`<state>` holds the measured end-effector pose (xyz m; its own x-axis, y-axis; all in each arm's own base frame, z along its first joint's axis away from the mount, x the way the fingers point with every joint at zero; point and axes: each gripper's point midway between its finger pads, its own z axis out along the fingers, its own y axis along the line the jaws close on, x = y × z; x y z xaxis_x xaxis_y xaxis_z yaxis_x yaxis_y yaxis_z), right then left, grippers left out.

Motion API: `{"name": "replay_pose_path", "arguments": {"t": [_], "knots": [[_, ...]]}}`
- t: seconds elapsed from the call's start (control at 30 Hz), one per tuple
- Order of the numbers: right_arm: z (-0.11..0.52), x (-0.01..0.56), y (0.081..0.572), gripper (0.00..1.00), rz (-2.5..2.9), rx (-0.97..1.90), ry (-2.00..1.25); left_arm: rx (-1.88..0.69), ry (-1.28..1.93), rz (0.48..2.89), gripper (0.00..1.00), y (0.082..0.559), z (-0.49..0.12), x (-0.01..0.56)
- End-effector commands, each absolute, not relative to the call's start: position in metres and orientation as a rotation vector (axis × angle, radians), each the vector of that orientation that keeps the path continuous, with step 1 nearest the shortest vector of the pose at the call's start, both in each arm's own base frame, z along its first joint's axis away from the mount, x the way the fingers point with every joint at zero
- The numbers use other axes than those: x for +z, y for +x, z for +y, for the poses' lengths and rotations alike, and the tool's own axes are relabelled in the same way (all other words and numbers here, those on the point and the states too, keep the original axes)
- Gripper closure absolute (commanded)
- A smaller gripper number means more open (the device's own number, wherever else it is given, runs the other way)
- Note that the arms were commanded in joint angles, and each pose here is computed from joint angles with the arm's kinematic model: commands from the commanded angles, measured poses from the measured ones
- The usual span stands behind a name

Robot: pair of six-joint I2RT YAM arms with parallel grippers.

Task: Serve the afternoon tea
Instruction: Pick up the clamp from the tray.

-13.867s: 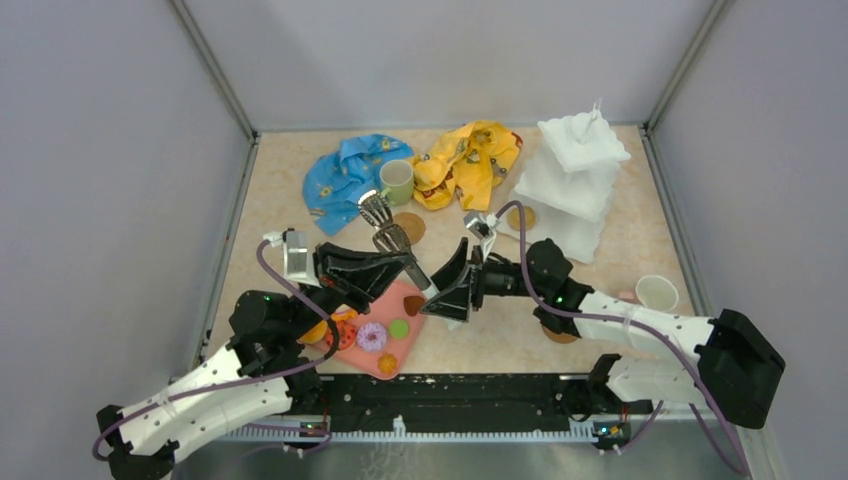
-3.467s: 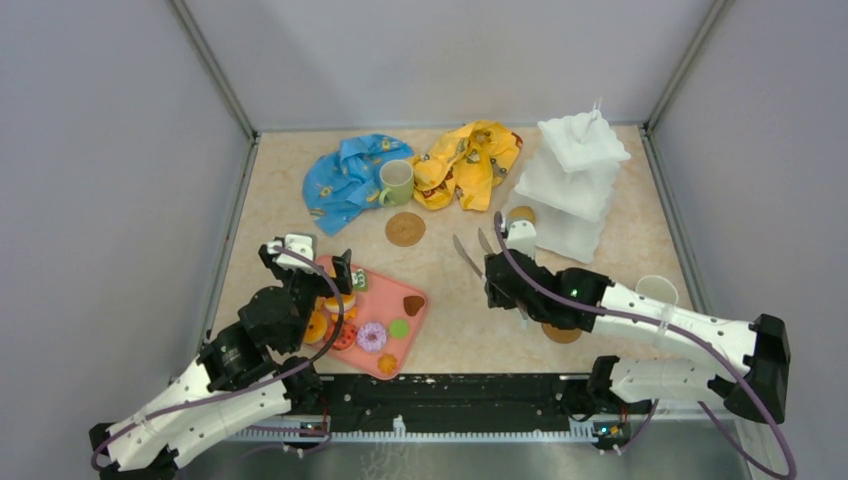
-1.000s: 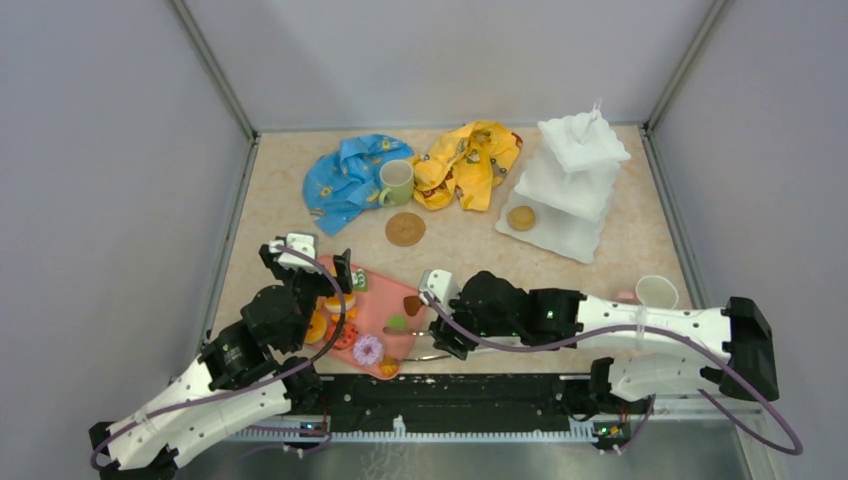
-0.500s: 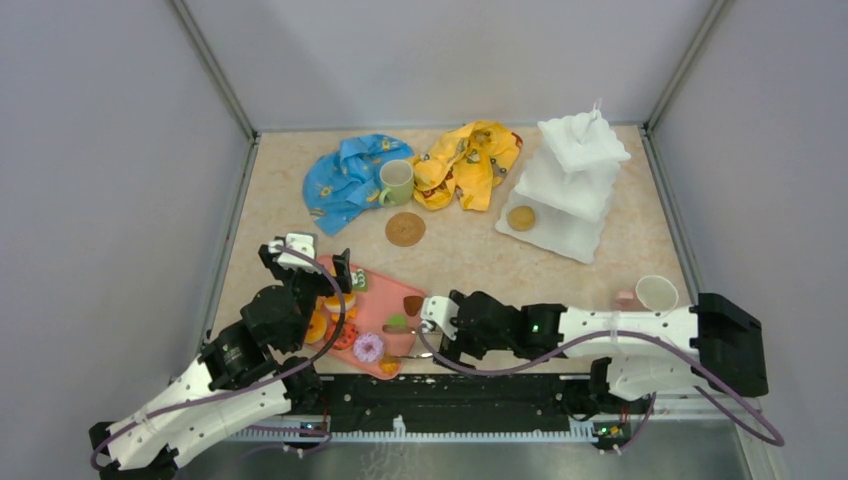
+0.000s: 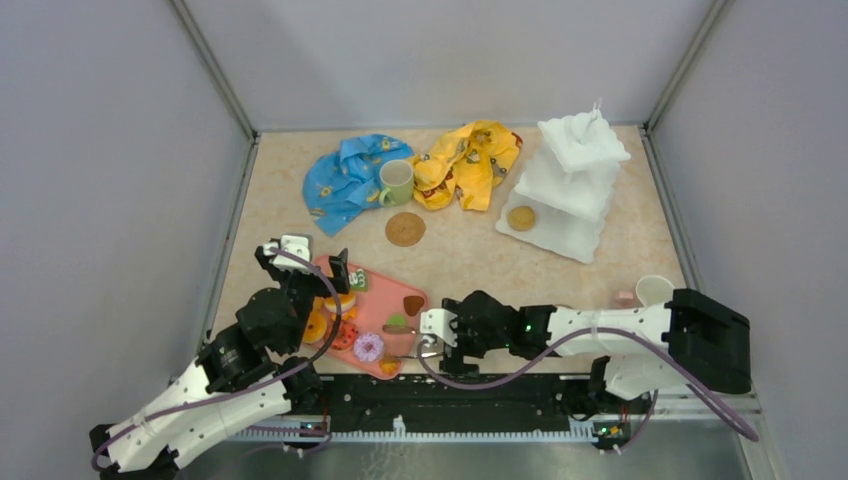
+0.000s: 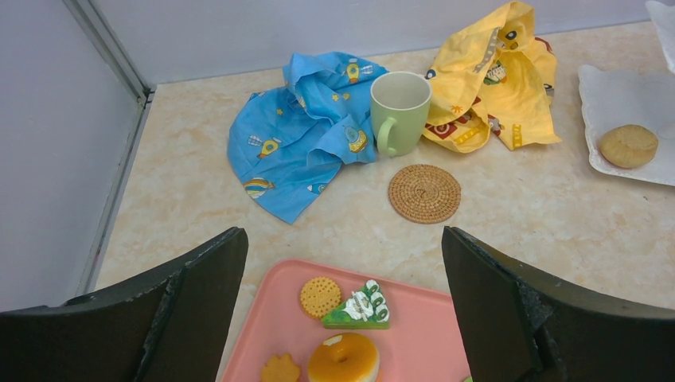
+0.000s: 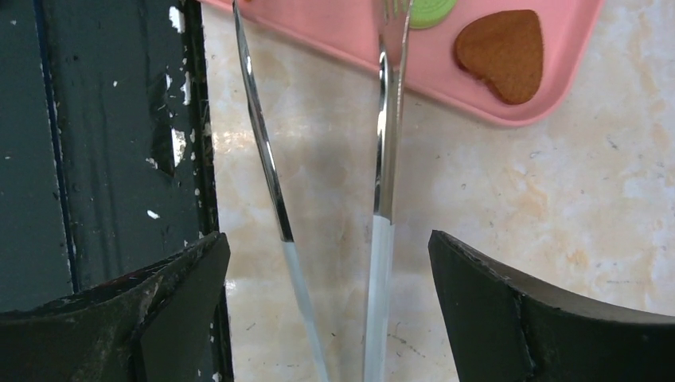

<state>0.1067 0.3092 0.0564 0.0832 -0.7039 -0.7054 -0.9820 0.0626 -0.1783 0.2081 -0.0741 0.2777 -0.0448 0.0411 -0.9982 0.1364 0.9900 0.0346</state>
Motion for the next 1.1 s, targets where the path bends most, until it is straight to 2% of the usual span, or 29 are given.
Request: {"name": "replay_pose_path", "arguments": {"t": [0.0, 0.17, 0.5, 0.77, 0.87, 1.07], "knots": [[0.314, 0.048, 0.104, 0.06, 1.639, 0.590, -1.742, -0.108, 0.121, 1.582, 0.01, 0.208, -0.076, 0.287], [0.310, 0.042, 0.117, 0.16, 1.679, 0.595, -1.704, -0.108, 0.118, 1.581, 0.01, 0.209, -0.076, 0.287], [0.316, 0.028, 0.122, 0.20, 1.704, 0.582, -1.734, -0.110, 0.116, 1.579, 0.01, 0.208, -0.076, 0.287], [0.312, 0.026, 0.127, 0.47, 1.762, 0.524, -1.738, -0.116, 0.109, 1.573, 0.01, 0.208, -0.074, 0.289], [0.308, 0.044, 0.132, 0.51, 1.774, 0.487, -1.727, -0.118, 0.110, 1.572, 0.01, 0.207, -0.075, 0.289], [0.319, 0.122, 0.133, 0.51, 1.714, 0.578, -1.572, -0.116, 0.108, 1.572, 0.01, 0.207, -0.074, 0.289]]}}
